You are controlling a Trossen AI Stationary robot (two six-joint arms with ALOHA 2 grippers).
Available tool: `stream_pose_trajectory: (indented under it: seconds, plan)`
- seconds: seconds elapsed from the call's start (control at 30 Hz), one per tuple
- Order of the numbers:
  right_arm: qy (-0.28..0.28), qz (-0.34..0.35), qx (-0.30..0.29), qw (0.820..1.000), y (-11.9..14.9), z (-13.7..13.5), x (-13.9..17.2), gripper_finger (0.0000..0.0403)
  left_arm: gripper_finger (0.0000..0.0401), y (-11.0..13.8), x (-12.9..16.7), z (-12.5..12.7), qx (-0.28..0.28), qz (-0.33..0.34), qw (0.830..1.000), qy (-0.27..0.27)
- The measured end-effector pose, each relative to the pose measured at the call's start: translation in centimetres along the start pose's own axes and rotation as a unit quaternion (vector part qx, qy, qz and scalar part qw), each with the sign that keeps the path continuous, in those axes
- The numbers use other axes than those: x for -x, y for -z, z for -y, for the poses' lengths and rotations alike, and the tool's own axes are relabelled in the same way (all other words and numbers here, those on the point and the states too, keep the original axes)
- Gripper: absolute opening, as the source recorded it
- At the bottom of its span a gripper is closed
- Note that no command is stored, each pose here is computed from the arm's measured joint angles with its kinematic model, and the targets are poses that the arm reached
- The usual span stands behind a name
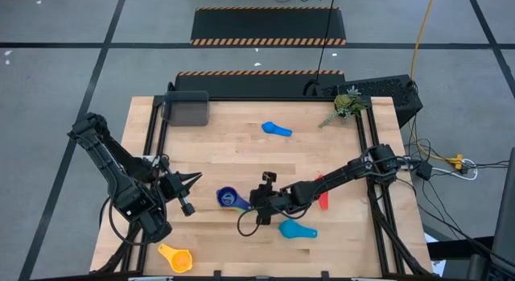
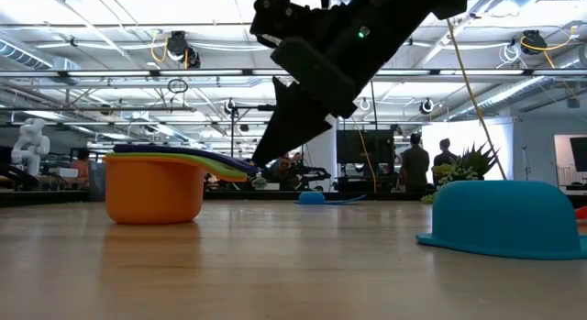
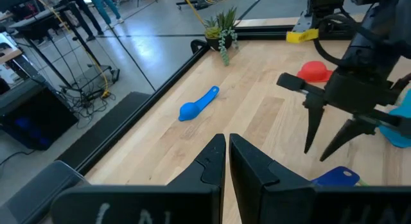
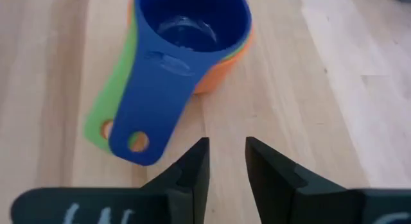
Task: Nest measuring cups in basket
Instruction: Stack the purple measuring cup on top of the green measuring cup, then stack the yellow measuring cup on top of the purple measuring cup
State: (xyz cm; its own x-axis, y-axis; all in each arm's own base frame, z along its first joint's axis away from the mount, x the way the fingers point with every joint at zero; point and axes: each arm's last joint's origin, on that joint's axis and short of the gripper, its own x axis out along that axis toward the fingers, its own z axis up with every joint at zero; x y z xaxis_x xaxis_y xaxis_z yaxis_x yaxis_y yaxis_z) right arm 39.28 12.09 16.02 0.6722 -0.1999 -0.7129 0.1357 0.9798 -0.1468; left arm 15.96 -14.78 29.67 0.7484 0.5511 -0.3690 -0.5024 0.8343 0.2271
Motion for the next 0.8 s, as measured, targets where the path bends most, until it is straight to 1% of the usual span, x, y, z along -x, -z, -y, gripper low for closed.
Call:
stream_pose_trajectory:
  seconds: [0.17, 0.4, 0.6, 0.7, 0.8]
  plan:
    - [-0.055, -0.001, -0.013, 0.998, -0.04, -0.51, -0.33, 0.0061, 0.0026, -0.09, -0.25, -0.07, 0.002, -0.001, 1.0, -0.006]
    - [-0.066, -0.008, -0.011, 0.998, 0.22, -0.56, -0.8, 0.0042, 0.0026, -0.21, -0.61, -0.17, 0.007, -0.004, 1.0, -0.013]
    - [-0.069, 0.001, -0.015, 0.997, 0.01, -0.55, -0.8, 0.004, 0.0026, -0.22, -0.63, -0.18, 0.008, -0.004, 1.0, -0.014]
    - [-0.095, 0.012, -0.021, 0.995, -0.3, -0.74, -0.77, 0.004, 0.0026, -0.22, -0.63, -0.18, 0.008, -0.004, 1.0, -0.014]
    - [-0.098, 0.013, -0.019, 0.995, -0.34, -0.79, -0.74, 0.004, 0.0026, -0.22, -0.64, -0.17, 0.008, -0.004, 1.0, -0.014]
